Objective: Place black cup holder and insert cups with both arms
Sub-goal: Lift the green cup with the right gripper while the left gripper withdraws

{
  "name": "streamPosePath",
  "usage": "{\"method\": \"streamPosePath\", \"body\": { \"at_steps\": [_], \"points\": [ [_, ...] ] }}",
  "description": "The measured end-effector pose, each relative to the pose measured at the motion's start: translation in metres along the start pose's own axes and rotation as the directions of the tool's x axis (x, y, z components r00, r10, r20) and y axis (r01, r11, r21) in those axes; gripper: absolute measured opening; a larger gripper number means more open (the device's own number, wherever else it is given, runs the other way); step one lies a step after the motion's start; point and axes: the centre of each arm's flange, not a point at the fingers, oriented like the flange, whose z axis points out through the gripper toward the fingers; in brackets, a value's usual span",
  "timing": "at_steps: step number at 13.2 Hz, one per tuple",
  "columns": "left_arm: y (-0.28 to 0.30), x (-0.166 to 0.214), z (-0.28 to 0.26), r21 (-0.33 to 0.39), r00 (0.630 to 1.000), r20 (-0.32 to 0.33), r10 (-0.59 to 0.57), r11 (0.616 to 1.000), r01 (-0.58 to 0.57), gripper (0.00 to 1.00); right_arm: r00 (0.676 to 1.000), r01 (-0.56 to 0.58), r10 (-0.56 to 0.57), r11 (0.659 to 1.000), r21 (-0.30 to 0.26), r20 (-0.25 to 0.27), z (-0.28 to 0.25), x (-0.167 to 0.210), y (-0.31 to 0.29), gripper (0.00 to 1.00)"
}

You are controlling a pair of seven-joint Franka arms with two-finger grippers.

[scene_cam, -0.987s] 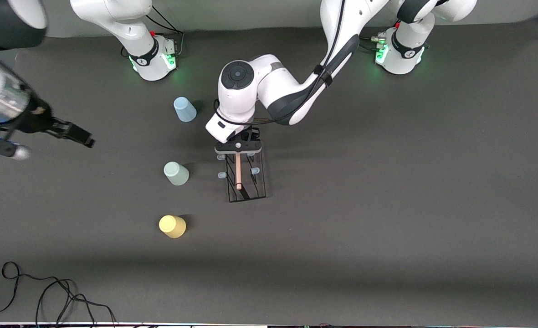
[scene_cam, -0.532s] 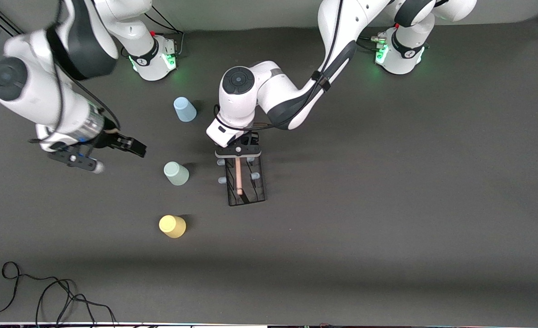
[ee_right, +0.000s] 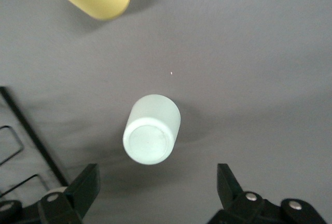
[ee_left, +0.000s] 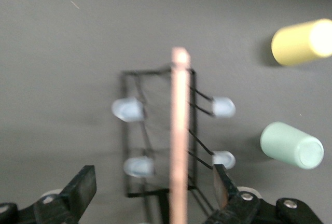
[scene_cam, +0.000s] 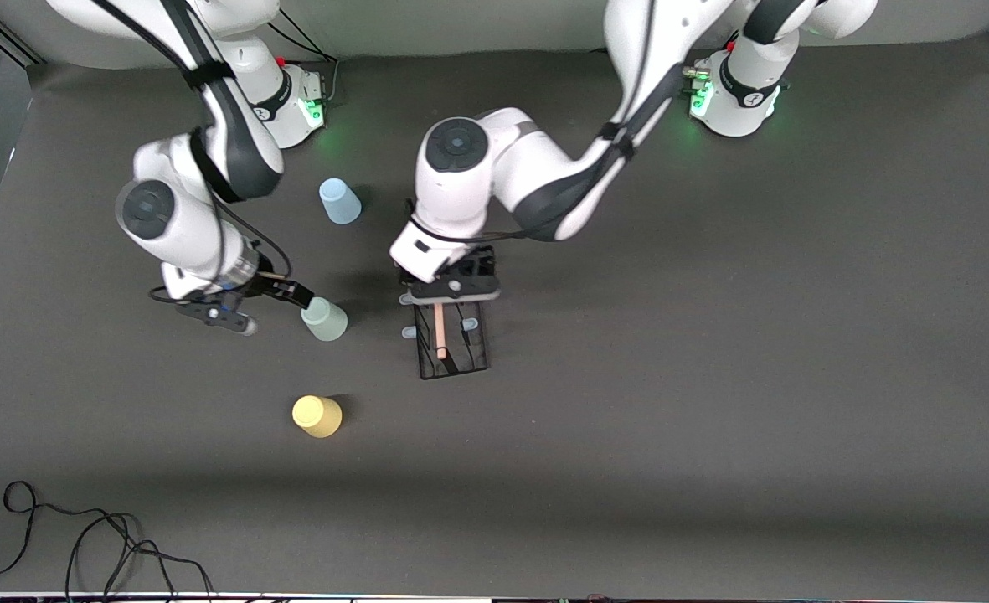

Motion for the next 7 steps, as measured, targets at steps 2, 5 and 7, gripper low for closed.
{"method": "streamPosePath", "body": {
  "at_steps": [2, 5, 7],
  "points": [
    [-0.041, 0.03, -0.054, 0.067, 0.997, 0.03, 0.073, 0.995, -0.075, 1.0, 1.0, 0.016, -0.016, 1.0, -0.01, 0.011, 0.042, -0.001, -0.011, 1.0],
    [-0.109, 0.063, -0.129, 0.127, 0.984, 0.071, 0.164, 0.977, -0.172, 1.0, 1.0, 0.02, -0.019, 1.0, -0.019, 0.019, 0.086, -0.001, -0.015, 1.0],
    [-0.163, 0.081, -0.165, 0.149, 0.977, 0.087, 0.195, 0.967, -0.206, 1.0, 1.0, 0.018, -0.018, 1.0, -0.021, 0.022, 0.099, -0.001, -0.015, 0.97]
  ]
}}
